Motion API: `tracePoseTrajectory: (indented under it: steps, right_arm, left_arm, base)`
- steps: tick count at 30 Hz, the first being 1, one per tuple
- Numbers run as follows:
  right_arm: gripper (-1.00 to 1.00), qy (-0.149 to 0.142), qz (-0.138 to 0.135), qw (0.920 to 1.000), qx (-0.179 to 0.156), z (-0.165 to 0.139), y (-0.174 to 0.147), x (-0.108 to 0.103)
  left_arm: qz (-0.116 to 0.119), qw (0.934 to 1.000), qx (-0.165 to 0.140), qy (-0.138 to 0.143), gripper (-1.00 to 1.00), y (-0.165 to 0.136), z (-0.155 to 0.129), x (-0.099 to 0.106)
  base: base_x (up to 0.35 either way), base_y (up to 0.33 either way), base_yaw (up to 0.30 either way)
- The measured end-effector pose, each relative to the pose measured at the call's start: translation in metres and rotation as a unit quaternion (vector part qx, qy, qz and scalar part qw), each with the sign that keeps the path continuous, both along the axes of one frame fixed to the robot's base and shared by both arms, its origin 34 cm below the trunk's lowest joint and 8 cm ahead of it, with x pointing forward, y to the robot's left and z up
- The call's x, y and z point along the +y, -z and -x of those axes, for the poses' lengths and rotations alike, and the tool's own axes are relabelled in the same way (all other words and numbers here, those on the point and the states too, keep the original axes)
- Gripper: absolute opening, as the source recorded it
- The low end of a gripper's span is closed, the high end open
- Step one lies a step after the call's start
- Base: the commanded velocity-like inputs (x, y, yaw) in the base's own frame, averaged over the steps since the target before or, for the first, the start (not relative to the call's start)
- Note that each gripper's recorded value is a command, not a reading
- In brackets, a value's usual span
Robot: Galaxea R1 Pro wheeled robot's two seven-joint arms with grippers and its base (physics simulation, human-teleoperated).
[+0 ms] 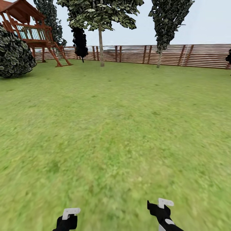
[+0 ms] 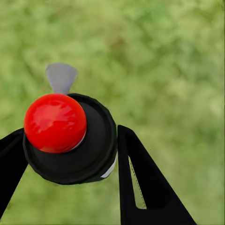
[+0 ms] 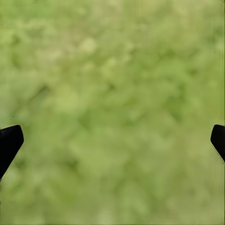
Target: In the garden, pick up the pesticide atomizer on the floor and spray pesticide onto both trees until each tree trunk is fully covered.
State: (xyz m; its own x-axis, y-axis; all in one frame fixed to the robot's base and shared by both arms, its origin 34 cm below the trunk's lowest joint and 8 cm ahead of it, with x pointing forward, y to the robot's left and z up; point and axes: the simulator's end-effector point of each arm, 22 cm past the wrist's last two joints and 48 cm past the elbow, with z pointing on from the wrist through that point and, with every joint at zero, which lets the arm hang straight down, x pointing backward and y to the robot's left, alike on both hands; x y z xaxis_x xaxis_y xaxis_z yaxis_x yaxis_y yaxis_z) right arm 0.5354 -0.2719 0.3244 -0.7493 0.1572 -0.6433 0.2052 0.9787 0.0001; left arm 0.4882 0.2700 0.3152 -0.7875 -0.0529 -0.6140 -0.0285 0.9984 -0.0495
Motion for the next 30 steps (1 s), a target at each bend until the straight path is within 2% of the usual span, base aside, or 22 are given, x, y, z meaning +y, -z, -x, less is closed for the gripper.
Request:
tracePoseTrajectory:
  steps: [8, 16, 22, 30]
  right_arm:
    - [1.00, -0.001, 0.000, 1.0000, -0.006, -0.0034, -0.0044, 0.0000]
    - [1.00, 0.000, 0.001, 1.0000, -0.009, -0.0055, -0.0074, 0.0000]
    - [1.00, 0.000, 0.001, 1.0000, -0.009, -0.0056, -0.0074, -0.0002]
    - [1.00, -0.001, 0.000, 0.9999, -0.011, -0.0068, -0.0091, 0.0001]
  left_arm:
    - [0.000, 1.0000, -0.006, 0.000, -1.00, -0.0039, -0.0034, 0.0000]
    - [0.000, 1.0000, -0.009, 0.000, -1.00, -0.0065, -0.0056, 0.0001]
    - [0.000, 1.0000, -0.009, 0.000, -1.00, -0.0066, -0.0057, 0.0003]
    - [-0.001, 0.9999, -0.011, 0.000, -1.00, -0.0082, -0.0071, 0.0009]
  base:
    - [0.341, 0.000, 0.026]
    - [0.341, 0.000, 0.221]
    - [0.341, 0.000, 0.046]
    - [0.341, 0.000, 0.211]
